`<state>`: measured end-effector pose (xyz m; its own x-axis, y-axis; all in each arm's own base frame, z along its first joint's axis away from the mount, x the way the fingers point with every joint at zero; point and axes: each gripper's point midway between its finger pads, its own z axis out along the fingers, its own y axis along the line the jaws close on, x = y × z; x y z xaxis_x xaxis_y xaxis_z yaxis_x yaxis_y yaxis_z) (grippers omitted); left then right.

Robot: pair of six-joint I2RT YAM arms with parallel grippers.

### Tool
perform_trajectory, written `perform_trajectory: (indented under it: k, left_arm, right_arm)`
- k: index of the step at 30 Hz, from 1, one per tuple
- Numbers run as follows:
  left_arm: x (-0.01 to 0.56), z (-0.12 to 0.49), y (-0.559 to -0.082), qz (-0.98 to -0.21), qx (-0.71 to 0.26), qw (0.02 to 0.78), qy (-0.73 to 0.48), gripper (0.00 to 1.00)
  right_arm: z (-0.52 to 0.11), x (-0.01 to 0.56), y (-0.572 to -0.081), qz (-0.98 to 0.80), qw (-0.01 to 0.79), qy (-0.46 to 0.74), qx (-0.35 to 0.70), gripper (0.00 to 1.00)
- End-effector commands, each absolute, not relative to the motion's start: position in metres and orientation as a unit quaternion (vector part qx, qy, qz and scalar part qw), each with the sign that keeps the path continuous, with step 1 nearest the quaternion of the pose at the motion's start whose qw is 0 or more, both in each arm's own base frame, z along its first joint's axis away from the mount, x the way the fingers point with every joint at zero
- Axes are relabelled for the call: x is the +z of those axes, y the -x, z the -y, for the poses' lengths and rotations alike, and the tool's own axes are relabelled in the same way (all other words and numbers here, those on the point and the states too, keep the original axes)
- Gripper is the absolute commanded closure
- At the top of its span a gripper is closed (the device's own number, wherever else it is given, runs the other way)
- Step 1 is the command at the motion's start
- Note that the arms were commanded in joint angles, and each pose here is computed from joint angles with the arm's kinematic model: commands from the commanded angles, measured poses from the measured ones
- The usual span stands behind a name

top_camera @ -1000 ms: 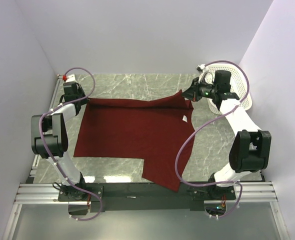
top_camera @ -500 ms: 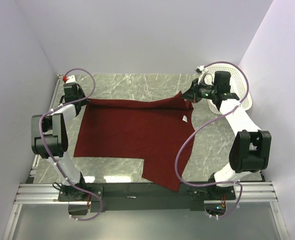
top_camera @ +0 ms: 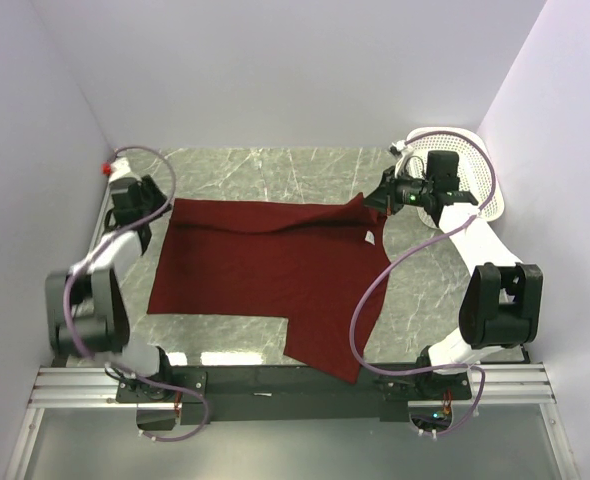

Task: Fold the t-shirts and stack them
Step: Fold the tshirt

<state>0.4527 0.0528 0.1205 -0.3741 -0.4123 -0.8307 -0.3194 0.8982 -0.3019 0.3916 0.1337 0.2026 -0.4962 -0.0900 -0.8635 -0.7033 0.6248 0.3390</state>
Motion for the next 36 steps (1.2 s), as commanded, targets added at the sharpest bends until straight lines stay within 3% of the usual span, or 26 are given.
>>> perform_trajectory:
  k: [1,3,7,27,34,36]
  left_arm:
    - [0.210,-0.063,-0.437,-0.732,-0.055,0.631,0.252,0.38]
    - [0.233,-0.065,-0.425,-0.704,-0.064,0.655,0.265,0.34]
    - [0.234,-0.062,-0.423,-0.719,-0.080,0.640,0.260,0.32]
    - [0.243,-0.036,-0.393,-0.741,-0.130,0.621,0.220,0.30]
    - [0.241,-0.034,-0.389,-0.742,-0.135,0.620,0.216,0.30]
    - [0.241,-0.033,-0.389,-0.742,-0.136,0.620,0.216,0.30]
  right_arm:
    - [-0.135,0.214,-0.384,-0.778,0.448,0.269,0.349,1.00]
    - [-0.134,0.215,-0.386,-0.778,0.450,0.268,0.347,1.00]
    - [-0.134,0.212,-0.387,-0.781,0.445,0.265,0.349,1.00]
    - [-0.128,0.186,-0.357,-0.791,0.410,0.317,0.326,1.00]
    - [-0.121,0.158,-0.325,-0.801,0.365,0.356,0.312,1.00]
    - [-0.126,0.149,-0.309,-0.788,0.347,0.404,0.308,0.91]
